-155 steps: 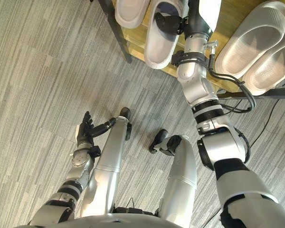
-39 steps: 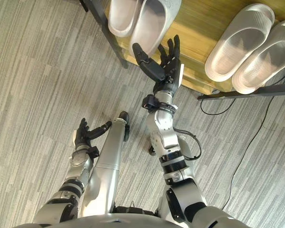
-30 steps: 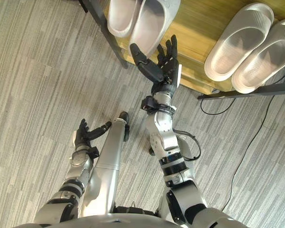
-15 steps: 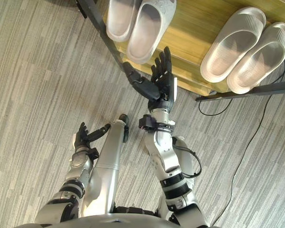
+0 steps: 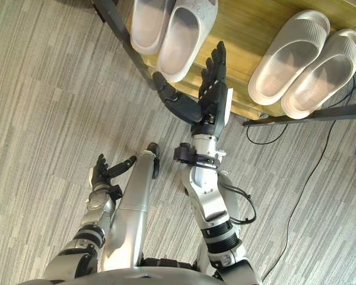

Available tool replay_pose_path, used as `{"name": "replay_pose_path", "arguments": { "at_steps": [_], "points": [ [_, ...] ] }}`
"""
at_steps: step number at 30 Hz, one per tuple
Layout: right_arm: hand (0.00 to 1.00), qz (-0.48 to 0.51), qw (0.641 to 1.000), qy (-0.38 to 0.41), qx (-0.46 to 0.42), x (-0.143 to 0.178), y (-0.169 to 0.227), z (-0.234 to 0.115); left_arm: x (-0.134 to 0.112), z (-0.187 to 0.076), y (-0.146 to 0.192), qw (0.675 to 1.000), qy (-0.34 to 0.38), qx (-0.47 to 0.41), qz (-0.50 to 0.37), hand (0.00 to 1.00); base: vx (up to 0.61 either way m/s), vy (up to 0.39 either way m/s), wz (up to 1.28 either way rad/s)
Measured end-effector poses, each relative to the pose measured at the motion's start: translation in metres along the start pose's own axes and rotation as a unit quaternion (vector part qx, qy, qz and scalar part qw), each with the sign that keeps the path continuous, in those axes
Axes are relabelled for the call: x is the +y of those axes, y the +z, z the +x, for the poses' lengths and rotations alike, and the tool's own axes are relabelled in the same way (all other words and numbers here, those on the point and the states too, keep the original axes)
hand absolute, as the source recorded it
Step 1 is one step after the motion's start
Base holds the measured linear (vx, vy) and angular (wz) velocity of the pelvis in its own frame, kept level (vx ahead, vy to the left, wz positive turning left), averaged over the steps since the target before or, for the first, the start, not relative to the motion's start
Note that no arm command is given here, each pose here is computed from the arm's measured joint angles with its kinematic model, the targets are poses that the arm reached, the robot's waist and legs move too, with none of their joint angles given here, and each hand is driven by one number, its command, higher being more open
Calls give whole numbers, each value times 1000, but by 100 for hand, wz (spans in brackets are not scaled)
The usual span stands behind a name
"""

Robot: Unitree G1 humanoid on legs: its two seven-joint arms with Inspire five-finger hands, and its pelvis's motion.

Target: Organize the slippers on the shoe rack

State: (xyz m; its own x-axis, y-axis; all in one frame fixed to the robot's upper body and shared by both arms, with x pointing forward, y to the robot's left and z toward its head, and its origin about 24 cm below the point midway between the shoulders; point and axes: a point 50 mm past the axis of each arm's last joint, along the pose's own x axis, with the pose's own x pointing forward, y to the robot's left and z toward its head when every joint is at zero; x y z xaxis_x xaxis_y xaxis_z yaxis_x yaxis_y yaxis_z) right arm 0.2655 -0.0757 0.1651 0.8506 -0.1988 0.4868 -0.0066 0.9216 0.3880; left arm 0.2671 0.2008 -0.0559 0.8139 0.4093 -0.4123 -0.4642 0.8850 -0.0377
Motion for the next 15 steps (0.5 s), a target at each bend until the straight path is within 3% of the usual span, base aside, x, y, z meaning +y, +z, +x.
{"name": "replay_pose_path", "arguments": {
  "at_steps": [15],
  "points": [
    [100, -28, 997, -75, -20, -18, 2, 25, 3, 1, 1, 1000, 4, -2, 3, 100, -22, 27, 0]
  ]
}}
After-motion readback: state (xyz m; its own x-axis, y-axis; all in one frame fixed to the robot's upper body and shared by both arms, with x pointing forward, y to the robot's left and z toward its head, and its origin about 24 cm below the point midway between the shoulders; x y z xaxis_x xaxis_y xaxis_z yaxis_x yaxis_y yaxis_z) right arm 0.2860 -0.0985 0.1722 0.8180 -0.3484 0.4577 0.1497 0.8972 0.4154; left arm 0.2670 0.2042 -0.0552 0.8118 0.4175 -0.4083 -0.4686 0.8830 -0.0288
